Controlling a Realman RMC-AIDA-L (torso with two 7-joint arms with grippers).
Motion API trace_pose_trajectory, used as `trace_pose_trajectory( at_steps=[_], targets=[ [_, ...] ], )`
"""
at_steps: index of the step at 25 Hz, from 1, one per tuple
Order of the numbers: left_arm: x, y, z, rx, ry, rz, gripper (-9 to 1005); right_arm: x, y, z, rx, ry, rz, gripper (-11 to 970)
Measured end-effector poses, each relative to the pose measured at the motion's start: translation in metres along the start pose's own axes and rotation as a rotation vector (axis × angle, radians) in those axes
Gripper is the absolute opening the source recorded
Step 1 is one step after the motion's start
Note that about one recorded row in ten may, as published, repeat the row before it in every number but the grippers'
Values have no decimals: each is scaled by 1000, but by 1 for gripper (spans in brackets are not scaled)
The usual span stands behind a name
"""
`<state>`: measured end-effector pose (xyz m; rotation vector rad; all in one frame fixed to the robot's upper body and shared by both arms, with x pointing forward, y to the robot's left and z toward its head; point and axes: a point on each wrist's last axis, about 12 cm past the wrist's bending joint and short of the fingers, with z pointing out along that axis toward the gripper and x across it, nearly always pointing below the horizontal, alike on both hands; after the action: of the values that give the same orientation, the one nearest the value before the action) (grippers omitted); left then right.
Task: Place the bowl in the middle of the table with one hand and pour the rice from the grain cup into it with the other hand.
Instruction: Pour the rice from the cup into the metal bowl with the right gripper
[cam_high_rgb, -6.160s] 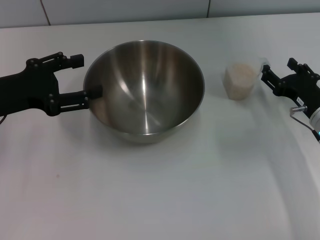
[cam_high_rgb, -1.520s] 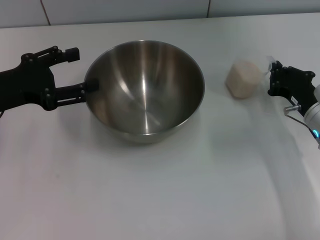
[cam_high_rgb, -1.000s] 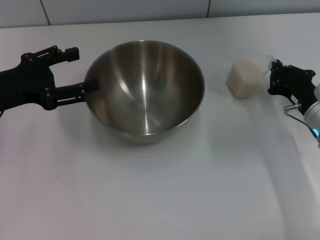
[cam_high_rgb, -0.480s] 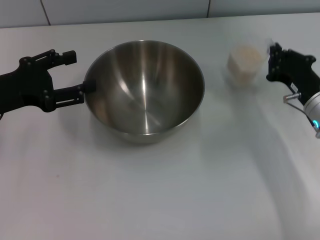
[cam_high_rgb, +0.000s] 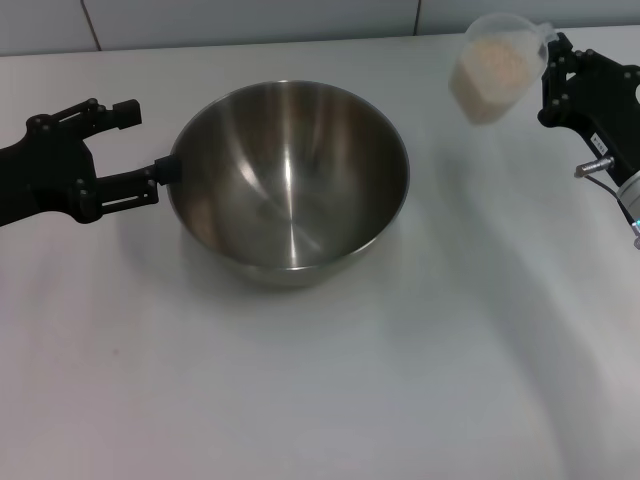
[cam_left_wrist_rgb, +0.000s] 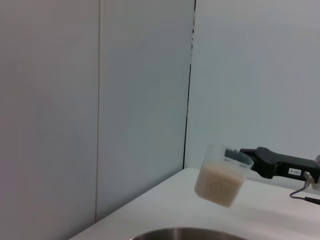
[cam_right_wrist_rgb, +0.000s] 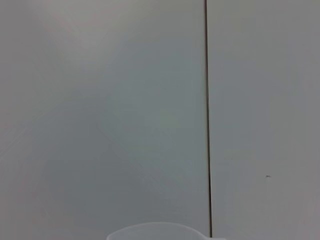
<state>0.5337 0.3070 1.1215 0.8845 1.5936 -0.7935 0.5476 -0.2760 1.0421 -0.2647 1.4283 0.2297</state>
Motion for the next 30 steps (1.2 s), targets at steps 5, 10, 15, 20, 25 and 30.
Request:
trace_pose_trajectory(
  at_steps=[5, 10, 15, 20, 25, 30],
  targets=[
    [0, 0, -1, -5, -6, -3, 842, -1, 2, 1, -4, -13, 4, 3],
    [0, 0, -2, -9, -14, -3, 842, -2, 4, 2, -11, -18, 6, 2],
    [0, 0, -3, -10, -15, -5, 843, -1, 5, 2, -11, -14, 8, 2],
    [1, -1, -3, -12, -16, -7, 843, -1, 5, 2, -10, -13, 9, 2],
    [1, 0, -5, -25, -23, -11, 843, -6, 8, 11, -30, -31, 7, 3],
    [2, -1, -7, -26, -30, -15, 842, -12, 23, 30, -135, -32, -24, 3]
  ],
)
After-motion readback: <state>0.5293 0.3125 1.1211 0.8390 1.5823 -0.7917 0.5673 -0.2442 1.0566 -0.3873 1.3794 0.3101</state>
